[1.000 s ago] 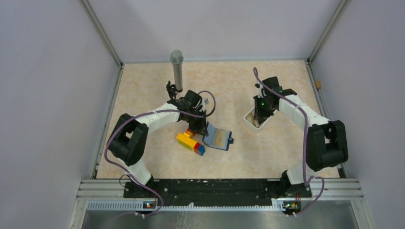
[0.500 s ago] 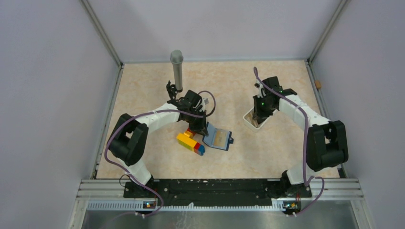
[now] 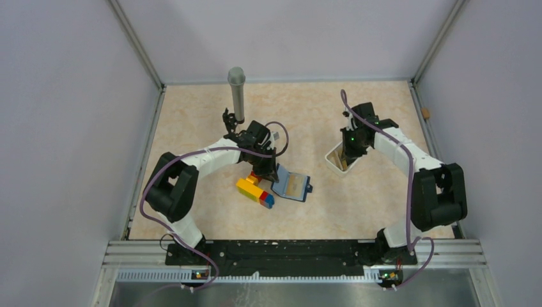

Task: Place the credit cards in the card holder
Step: Pick up the credit card from the storage box, then insert the credit card into the card holder.

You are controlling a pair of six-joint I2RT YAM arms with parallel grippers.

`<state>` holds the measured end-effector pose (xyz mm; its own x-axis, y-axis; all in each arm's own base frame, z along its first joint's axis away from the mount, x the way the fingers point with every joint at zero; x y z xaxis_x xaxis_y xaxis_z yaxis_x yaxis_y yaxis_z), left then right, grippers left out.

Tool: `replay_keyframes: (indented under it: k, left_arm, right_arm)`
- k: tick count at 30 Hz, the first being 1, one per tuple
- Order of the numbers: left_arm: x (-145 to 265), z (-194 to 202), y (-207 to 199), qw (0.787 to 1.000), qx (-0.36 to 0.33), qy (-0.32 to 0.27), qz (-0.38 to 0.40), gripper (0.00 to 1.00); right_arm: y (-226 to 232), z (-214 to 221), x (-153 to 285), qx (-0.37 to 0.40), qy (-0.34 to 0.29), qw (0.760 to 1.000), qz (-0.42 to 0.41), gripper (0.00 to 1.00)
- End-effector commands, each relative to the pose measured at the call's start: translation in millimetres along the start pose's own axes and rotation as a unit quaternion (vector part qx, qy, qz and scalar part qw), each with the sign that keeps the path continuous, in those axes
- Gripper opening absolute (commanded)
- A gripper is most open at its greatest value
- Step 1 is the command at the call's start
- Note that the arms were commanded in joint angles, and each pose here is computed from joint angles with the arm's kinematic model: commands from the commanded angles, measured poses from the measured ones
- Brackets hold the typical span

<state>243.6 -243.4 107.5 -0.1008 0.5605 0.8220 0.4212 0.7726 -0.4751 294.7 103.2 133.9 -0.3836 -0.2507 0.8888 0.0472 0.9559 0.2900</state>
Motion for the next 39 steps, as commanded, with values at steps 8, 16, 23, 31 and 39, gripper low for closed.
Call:
replay_keyframes:
  k: [8,16,23,31,39]
  left_arm:
    - [10,-15,-12,0.999,0.000,-0.040,0.018,0.00]
    - [8,-9,-35,0.997,0.017,-0.057,0.047,0.00]
    - [-16,3,-47,0.995,0.040,-0.053,0.076,0.00]
    - [-27,11,-36,0.998,0.024,-0.039,0.054,0.00]
    - [-32,18,-21,1.000,0.008,-0.016,0.007,0.14]
  right_arm:
    - [5,-23,66,-0.021,-0.114,0.993,0.032,0.00]
    - [49,3,102,-0.075,-0.138,0.974,-0.166,0.00]
    - [87,55,70,-0.128,-0.076,0.941,-0.303,0.00]
    - [98,96,21,-0.174,-0.047,0.927,-0.329,0.00]
    - [87,113,-8,-0.211,-0.046,0.927,-0.308,0.00]
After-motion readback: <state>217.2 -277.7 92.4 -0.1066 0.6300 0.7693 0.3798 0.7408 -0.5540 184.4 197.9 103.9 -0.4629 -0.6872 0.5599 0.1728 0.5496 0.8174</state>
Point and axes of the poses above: each gripper's point midway between its finger pads, its own x axis back along the fingers, its own y axis along the line the jaws close on, z = x × y, the point moved 5 cm from there along x, back along the fingers, and after that the axes turned 12 degrees about -x, right-handed, at the moved point
